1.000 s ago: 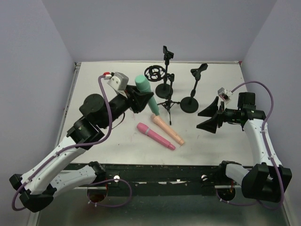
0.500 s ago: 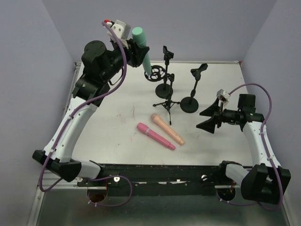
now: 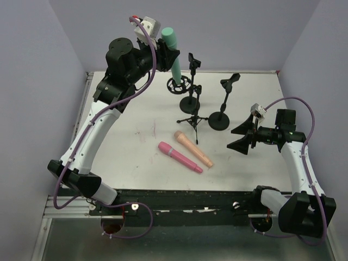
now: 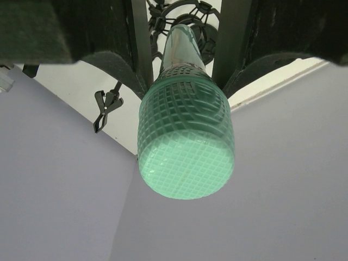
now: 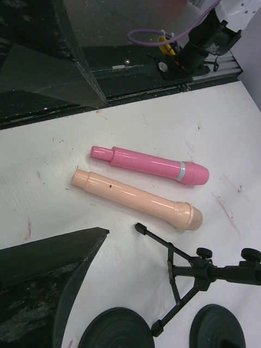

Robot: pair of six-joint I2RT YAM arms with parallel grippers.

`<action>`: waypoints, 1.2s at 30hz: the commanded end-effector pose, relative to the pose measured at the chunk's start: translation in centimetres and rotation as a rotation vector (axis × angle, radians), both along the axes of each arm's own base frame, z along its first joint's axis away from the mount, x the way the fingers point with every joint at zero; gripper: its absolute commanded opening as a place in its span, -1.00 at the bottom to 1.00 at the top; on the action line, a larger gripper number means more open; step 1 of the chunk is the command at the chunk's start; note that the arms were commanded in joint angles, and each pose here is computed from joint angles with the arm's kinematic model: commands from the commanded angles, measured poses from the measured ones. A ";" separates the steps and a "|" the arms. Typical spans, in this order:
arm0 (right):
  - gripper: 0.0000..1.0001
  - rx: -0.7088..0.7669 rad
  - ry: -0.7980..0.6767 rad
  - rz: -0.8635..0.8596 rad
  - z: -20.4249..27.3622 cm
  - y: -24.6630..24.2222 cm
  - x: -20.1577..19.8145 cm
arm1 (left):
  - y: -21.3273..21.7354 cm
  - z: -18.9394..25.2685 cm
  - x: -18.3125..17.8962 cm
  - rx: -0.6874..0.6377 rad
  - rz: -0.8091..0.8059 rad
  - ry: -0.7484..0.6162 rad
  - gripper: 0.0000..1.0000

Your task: Attach the microphones to the stand

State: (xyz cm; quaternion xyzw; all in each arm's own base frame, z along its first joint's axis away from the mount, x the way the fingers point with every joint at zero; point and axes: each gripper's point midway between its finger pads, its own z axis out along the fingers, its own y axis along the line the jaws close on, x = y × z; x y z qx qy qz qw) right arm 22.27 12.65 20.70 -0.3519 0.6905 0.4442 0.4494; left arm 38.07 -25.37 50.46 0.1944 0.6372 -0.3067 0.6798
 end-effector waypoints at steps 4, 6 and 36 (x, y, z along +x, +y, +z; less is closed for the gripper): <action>1.00 -0.022 -0.026 -0.015 -0.2 -0.3 0.1 | -0.8 -1.7 0.3 0.025 -0.033 0.037 -1.00; 1.00 -0.020 -0.023 -0.014 -0.2 -0.3 0.1 | -0.8 -2.5 0.5 0.038 -0.030 0.053 -1.00; 1.00 -0.017 -0.030 -0.008 -0.1 -0.2 -0.1 | -1.8 -9.5 2.1 0.081 -0.084 0.194 -1.00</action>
